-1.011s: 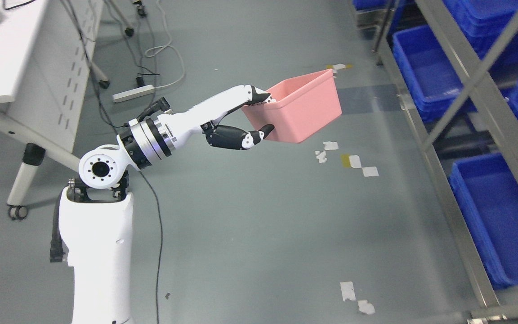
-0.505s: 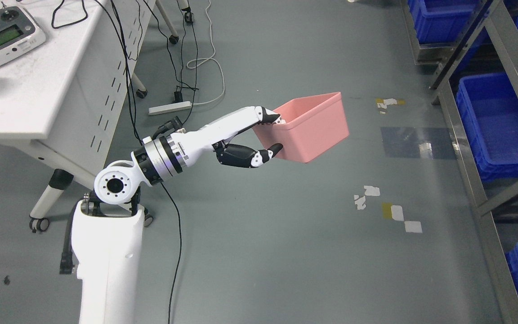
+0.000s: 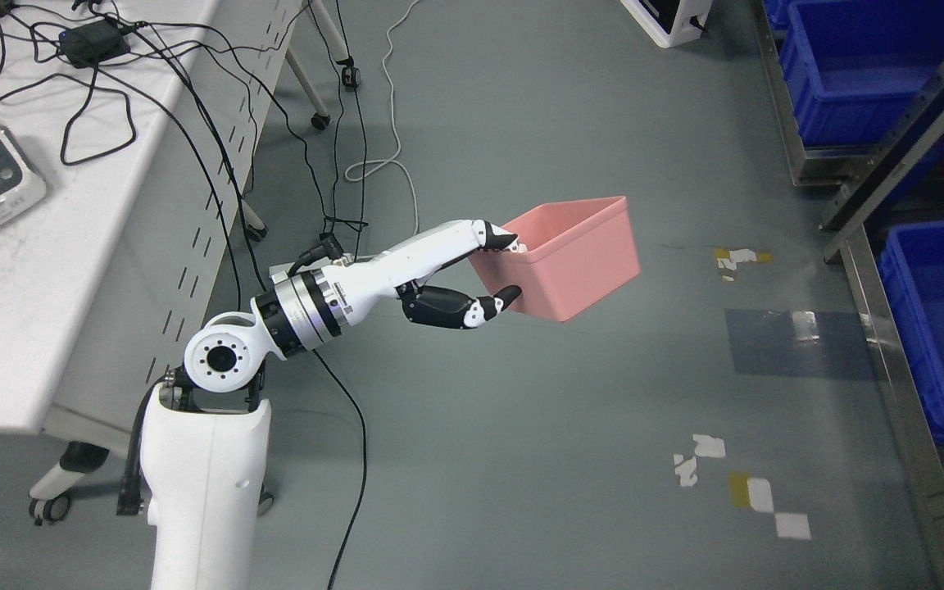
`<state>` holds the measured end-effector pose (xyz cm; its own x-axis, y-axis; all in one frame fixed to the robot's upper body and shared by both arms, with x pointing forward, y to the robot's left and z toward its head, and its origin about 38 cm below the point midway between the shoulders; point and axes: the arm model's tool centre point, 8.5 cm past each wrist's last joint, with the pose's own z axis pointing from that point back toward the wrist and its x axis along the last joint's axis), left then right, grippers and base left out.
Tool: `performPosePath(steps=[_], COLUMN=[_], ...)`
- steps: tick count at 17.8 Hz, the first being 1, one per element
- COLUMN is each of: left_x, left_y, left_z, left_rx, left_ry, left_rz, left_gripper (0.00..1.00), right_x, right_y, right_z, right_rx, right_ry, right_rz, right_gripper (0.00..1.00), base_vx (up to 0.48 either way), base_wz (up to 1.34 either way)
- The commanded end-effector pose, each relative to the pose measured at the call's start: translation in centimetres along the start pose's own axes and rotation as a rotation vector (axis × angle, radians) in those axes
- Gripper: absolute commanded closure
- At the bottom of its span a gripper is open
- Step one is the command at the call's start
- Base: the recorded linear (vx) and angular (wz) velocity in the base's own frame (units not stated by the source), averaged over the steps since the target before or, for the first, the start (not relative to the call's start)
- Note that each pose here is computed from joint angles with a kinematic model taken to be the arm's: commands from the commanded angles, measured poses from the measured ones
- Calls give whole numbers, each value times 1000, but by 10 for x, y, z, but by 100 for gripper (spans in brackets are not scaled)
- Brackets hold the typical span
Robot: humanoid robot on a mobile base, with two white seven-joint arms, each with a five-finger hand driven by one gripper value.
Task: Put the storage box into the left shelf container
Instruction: 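Carry the pink box in the left hand toward the shelf rack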
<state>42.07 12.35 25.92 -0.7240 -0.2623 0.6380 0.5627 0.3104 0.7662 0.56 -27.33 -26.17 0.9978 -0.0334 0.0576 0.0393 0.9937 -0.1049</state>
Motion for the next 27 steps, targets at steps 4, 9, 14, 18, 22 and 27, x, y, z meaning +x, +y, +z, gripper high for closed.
performPosePath(steps=[4, 9, 14, 18, 22, 27], left_x=[-1, 1, 2, 2, 3, 4], left_y=[-7, -11, -14, -20, -20, -24], left_z=[-1, -6, -8, -10, -10, -13], left_rx=[-30, -50, -61, -74, -74, -87], left_ry=[6, -2, -12, -16, -18, -25], left_rz=[-2, -3, -10, -8, -12, -11], left_gripper=[99, 99, 99, 99, 99, 99], right_x=[18, 18, 18, 18, 18, 18], right_y=[-11, -11, -11, -11, -11, -11], right_z=[-1, -1, -1, -1, -1, -1], right_rx=[-17, -17, -17, -17, -17, -17], right_ry=[-37, -37, -37, -37, -37, -37], right_rz=[0, 0, 0, 0, 0, 0], right_gripper=[1, 1, 1, 1, 1, 1], base_vx=[478, 483, 444, 421, 365, 265], base_wz=[34, -31, -44, -95, -532, -1134])
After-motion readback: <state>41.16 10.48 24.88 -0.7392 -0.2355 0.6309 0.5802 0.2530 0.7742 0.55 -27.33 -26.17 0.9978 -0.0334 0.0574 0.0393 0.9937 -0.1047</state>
